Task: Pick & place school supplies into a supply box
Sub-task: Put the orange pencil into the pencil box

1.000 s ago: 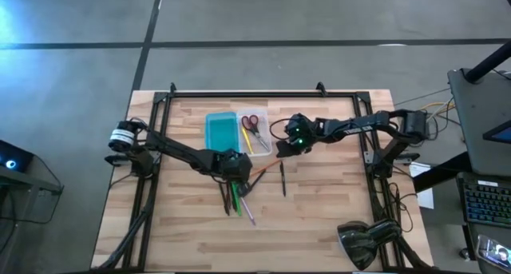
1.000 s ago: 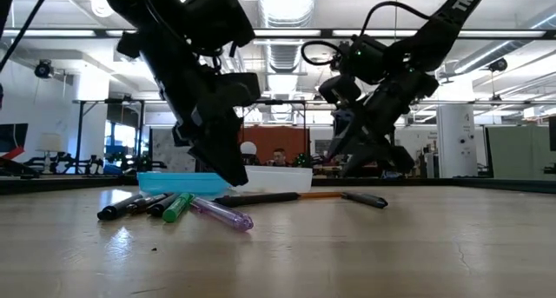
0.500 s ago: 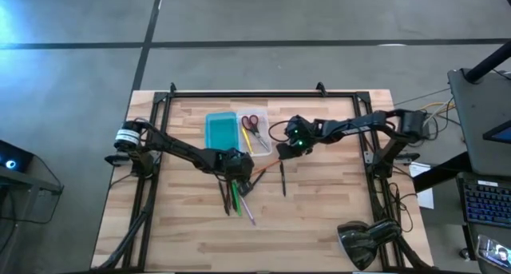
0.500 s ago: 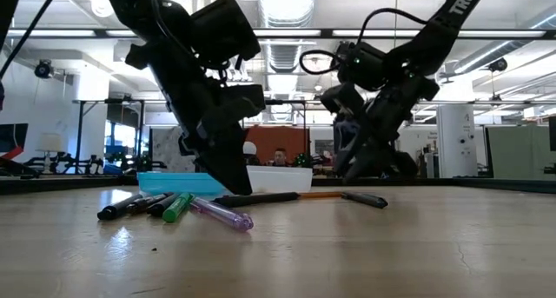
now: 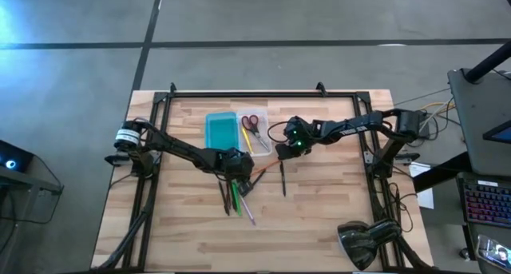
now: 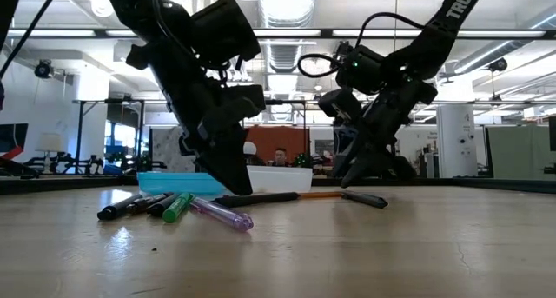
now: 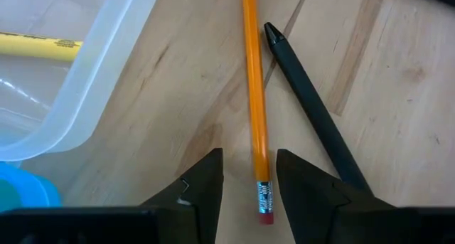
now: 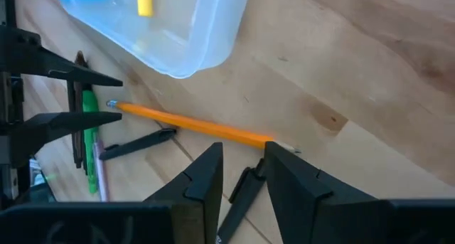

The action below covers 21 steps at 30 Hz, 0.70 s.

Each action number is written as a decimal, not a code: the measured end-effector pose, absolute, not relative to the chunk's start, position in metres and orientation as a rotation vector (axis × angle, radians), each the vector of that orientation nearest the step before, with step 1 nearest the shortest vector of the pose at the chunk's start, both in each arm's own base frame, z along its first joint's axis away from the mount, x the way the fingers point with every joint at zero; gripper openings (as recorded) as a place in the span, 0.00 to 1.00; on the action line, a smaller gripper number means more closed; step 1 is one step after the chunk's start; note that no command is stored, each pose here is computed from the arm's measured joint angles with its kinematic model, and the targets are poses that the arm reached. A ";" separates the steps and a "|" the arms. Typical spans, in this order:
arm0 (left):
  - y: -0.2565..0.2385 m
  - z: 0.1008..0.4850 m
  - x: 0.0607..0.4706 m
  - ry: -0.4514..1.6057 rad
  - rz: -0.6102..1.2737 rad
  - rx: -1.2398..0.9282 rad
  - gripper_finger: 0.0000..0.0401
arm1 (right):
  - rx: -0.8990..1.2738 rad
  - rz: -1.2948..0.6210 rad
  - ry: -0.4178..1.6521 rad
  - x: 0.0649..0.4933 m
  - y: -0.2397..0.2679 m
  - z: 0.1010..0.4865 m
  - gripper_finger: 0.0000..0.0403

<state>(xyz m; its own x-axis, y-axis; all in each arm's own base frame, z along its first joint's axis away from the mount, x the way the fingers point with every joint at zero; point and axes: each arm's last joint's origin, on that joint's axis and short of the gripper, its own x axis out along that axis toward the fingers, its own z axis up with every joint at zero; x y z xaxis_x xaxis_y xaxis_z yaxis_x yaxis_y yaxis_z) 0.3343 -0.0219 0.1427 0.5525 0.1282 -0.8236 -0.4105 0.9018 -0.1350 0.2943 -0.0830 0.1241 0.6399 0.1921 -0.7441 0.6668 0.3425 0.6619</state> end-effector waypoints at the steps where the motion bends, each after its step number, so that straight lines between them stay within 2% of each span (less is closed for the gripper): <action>1: -0.022 0.143 0.334 0.935 0.325 -0.331 0.29 | 1.212 -0.368 0.863 0.294 -0.083 0.124 0.24; 8: -0.022 0.143 0.334 0.935 0.326 -0.332 0.29 | 1.194 -0.375 0.867 0.294 -0.083 0.122 0.23; 16: -0.022 0.143 0.334 0.934 0.327 -0.335 0.29 | 1.196 -0.366 0.872 0.295 -0.083 0.121 0.13; 21: -0.022 0.143 0.334 0.933 0.328 -0.335 0.29 | 1.198 -0.370 0.882 0.295 -0.083 0.118 0.12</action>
